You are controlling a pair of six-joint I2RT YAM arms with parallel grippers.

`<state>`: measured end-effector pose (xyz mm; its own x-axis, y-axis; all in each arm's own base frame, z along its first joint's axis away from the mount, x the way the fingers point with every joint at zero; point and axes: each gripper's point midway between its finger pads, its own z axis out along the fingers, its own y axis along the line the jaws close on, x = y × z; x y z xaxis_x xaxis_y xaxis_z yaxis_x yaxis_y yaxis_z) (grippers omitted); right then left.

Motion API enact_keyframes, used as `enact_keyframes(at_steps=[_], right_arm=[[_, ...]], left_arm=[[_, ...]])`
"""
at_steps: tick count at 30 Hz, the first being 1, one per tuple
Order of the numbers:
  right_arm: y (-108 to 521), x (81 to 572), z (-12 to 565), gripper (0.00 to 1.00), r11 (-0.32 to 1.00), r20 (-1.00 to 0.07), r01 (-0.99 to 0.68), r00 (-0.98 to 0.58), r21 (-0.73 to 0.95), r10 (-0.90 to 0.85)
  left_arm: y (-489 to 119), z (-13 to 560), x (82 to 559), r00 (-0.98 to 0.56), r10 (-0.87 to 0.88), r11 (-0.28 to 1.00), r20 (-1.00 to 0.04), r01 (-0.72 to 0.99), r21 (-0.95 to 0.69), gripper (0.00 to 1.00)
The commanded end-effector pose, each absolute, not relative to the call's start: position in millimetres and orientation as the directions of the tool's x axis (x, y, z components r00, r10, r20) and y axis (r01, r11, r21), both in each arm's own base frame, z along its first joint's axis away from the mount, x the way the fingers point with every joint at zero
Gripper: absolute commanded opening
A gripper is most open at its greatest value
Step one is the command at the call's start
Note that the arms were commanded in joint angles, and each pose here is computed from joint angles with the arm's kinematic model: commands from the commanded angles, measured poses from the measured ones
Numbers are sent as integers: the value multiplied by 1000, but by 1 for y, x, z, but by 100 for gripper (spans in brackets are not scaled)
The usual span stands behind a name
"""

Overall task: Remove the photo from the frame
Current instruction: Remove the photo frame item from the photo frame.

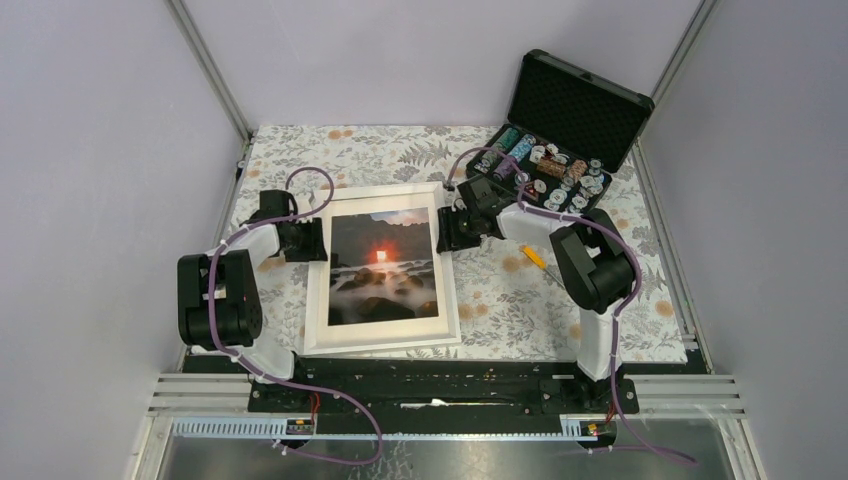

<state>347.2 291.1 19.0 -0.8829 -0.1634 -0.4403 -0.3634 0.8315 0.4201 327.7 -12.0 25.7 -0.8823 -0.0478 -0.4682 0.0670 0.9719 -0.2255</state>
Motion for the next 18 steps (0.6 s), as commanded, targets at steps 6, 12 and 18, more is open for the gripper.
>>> enact_keyframes(at_steps=[6,12,18], right_arm=[[283,335,-5,31,872,-392,-397,-879,287,-271],[293,342,34,6,841,-459,-438,-847,319,-268],[300,342,61,0,821,-486,-450,-837,351,-251]], left_arm=[[-15,28,340,-865,-53,973,-499,67,-220,28],[-22,55,340,-846,-58,966,-530,87,-244,8],[-29,92,343,-807,-51,963,-588,118,-244,0]])
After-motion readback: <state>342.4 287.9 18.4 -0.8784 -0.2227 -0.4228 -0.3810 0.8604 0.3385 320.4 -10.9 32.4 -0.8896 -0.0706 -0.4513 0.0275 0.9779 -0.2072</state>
